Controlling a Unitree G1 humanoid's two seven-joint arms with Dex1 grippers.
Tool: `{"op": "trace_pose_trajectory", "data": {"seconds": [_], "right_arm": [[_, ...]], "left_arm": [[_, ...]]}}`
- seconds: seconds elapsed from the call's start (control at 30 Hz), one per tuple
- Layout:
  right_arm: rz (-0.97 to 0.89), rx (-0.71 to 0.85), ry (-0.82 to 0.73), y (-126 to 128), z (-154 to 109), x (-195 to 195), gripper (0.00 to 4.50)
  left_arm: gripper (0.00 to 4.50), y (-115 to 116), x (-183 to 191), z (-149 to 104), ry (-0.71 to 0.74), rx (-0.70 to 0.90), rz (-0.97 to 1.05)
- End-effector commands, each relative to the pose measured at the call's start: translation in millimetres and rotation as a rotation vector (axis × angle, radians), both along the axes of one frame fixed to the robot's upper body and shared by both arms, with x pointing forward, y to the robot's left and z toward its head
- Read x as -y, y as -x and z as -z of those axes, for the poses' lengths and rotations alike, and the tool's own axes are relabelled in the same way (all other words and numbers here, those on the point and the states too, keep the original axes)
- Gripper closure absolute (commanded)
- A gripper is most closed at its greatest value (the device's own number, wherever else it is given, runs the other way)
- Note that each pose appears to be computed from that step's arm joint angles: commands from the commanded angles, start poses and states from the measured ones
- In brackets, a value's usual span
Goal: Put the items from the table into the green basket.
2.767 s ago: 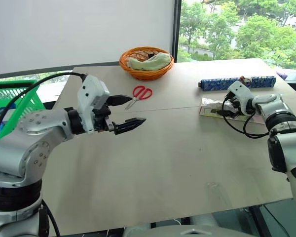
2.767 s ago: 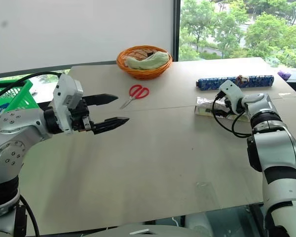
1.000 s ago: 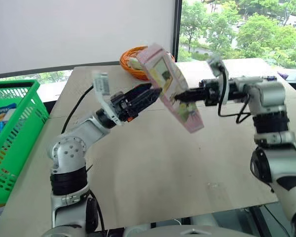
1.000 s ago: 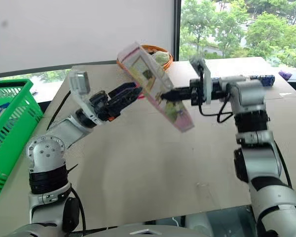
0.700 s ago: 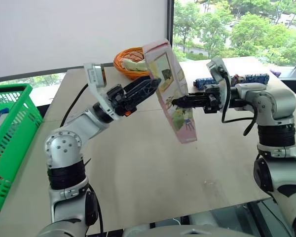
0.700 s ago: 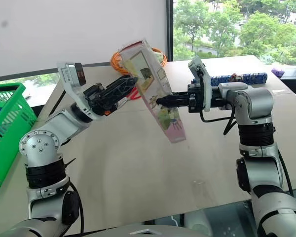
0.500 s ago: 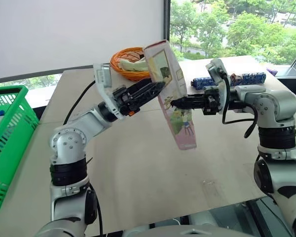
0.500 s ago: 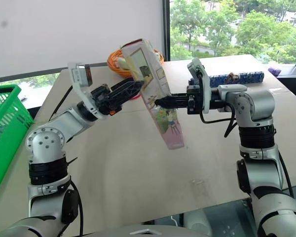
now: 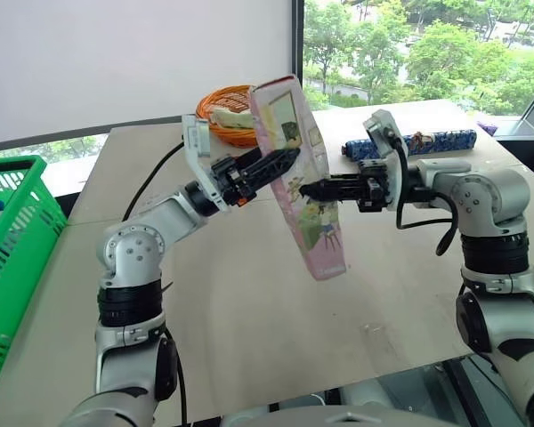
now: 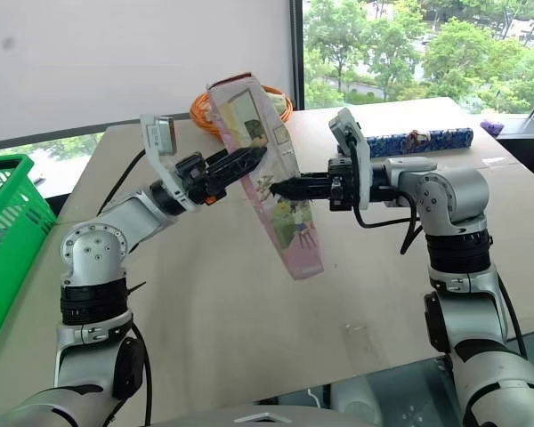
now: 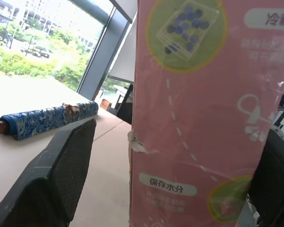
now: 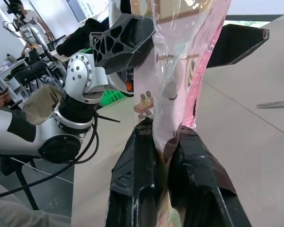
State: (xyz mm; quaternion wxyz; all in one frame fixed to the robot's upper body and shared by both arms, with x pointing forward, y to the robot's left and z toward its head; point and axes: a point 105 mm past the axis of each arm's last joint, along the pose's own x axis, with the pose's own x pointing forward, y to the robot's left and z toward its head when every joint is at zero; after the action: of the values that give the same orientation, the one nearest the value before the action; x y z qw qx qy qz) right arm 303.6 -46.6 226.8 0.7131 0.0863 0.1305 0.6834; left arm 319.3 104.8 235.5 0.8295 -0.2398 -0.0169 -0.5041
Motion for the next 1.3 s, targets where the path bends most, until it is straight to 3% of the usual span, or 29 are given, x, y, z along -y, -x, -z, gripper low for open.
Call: {"op": "trace_pose_trajectory", "data": {"seconds": [0.03,0.13,0.23,0.27,0.33,0.43,0.5,0.57,0.67,0.83,1.07,1.17,1.3], "right_arm": [[-0.099,0.092,-0.059,16.1,-20.4,-10.1,4.45],[-0.097,0.092,-0.059,15.9,-19.7,-10.8,4.45],[-0.086,0.083,-0.06,14.4,-18.2,-9.6,4.5],[-0.08,0.083,-0.06,13.8,-18.1,-8.9,4.5],[-0.074,0.079,-0.065,13.4,-18.6,-7.9,3.62],[-0.08,0.066,-0.062,14.5,-17.8,-4.3,2.17],[-0.046,0.069,-0.041,10.5,-14.5,-1.8,1.35],[-0.023,0.07,-0.017,8.7,-9.6,2.8,0.42],[0.007,0.091,0.016,8.3,-2.5,15.3,0.42],[0.071,0.219,-0.049,5.2,-13.4,38.7,0.42],[0.034,0.357,-0.134,17.2,-35.5,39.8,0.42],[0.039,0.436,-0.137,16.8,-40.5,36.9,0.42],[0.026,0.474,-0.153,17.2,-45.0,32.1,0.42]], "left_arm": [[0.0,6.9,9.8,-5.8,0.007,0.017,0.051],[0.0,8.7,12.0,-6.7,0.011,0.021,0.062],[0.74,8.4,9.2,-12.3,0.042,0.029,0.066],[1.23,9.8,9.5,-14.0,0.05,0.033,0.075],[1.96,10.1,10.1,-15.0,0.053,0.034,0.079],[3.54,4.5,9.0,-13.9,0.045,0.03,0.047],[4.21,-3.2,4.7,-14.2,0.036,0.036,-0.008],[4.27,-13.9,-3.9,-16.1,0.014,0.052,-0.096],[4.27,-29.4,-24.9,-24.4,-0.083,0.096,-0.254],[4.27,-49.2,-76.6,-68.3,-0.365,0.311,-0.604],[4.27,-58.3,-159.9,-117.0,-1.234,0.649,-1.094],[4.27,-49.7,-191.5,-144.2,-1.419,0.694,-1.252],[4.27,-36.1,-231.3,-159.1,-1.63,0.651,-1.359]]}}
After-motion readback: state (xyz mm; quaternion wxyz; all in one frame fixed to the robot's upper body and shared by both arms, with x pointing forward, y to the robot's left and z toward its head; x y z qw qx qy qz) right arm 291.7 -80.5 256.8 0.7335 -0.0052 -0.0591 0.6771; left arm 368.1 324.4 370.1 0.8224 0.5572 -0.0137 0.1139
